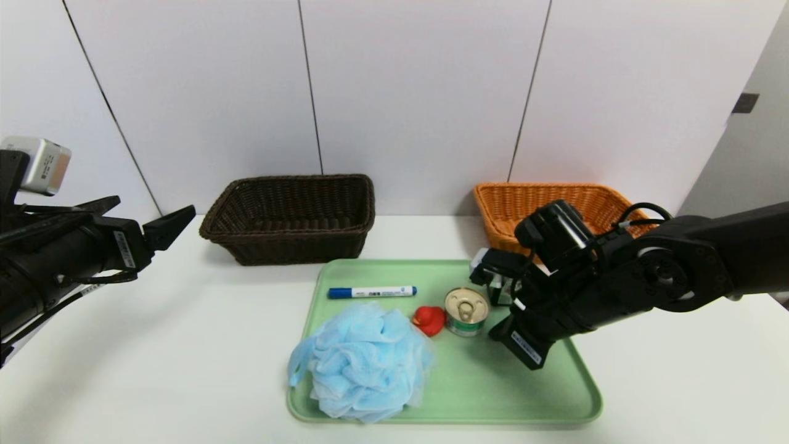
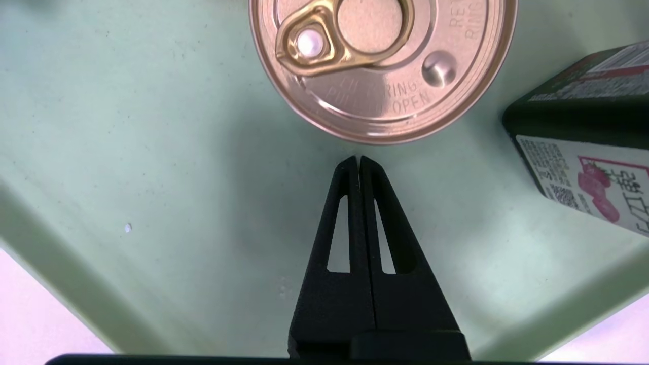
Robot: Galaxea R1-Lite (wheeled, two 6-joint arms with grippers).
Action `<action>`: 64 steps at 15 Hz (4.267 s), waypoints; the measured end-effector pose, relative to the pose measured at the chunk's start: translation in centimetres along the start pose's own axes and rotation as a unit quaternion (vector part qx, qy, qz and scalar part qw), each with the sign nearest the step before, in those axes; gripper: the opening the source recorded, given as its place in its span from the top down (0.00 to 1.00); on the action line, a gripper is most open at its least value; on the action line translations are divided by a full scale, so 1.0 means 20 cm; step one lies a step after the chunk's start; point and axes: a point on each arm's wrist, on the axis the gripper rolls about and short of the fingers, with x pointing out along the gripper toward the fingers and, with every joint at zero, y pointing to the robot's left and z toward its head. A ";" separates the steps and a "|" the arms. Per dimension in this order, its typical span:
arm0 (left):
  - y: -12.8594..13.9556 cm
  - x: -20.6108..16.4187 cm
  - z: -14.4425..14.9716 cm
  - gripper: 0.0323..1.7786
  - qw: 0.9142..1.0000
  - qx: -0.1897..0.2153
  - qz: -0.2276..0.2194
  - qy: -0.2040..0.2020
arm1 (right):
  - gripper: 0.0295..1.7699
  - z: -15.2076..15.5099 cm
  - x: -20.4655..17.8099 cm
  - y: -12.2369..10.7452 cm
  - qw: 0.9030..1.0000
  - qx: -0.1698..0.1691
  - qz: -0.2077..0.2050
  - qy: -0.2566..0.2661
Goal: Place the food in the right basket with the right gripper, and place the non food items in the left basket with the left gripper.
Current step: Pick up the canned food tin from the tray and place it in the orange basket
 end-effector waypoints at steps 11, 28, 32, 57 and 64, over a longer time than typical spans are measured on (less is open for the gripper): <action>-0.01 -0.08 -0.02 0.05 1.000 0.006 0.000 0.002 | 0.72 -0.01 -0.01 0.07 0.996 0.016 -0.079 -0.032; -0.02 -0.17 -0.07 0.05 1.000 0.011 0.004 0.019 | 0.17 -0.37 -0.03 0.27 0.979 0.063 -0.098 -0.168; -0.02 -0.19 -0.08 0.05 1.000 0.011 0.004 0.019 | 0.13 -0.25 0.09 0.21 0.961 0.068 -0.130 -0.234; -0.02 -0.21 -0.07 0.05 1.000 0.012 0.003 0.014 | 0.44 -0.27 0.47 0.16 0.919 0.105 -0.209 -0.317; -0.02 -0.21 -0.08 0.05 1.000 0.012 0.003 0.015 | 0.45 -0.23 0.41 0.26 0.924 0.075 -0.186 -0.325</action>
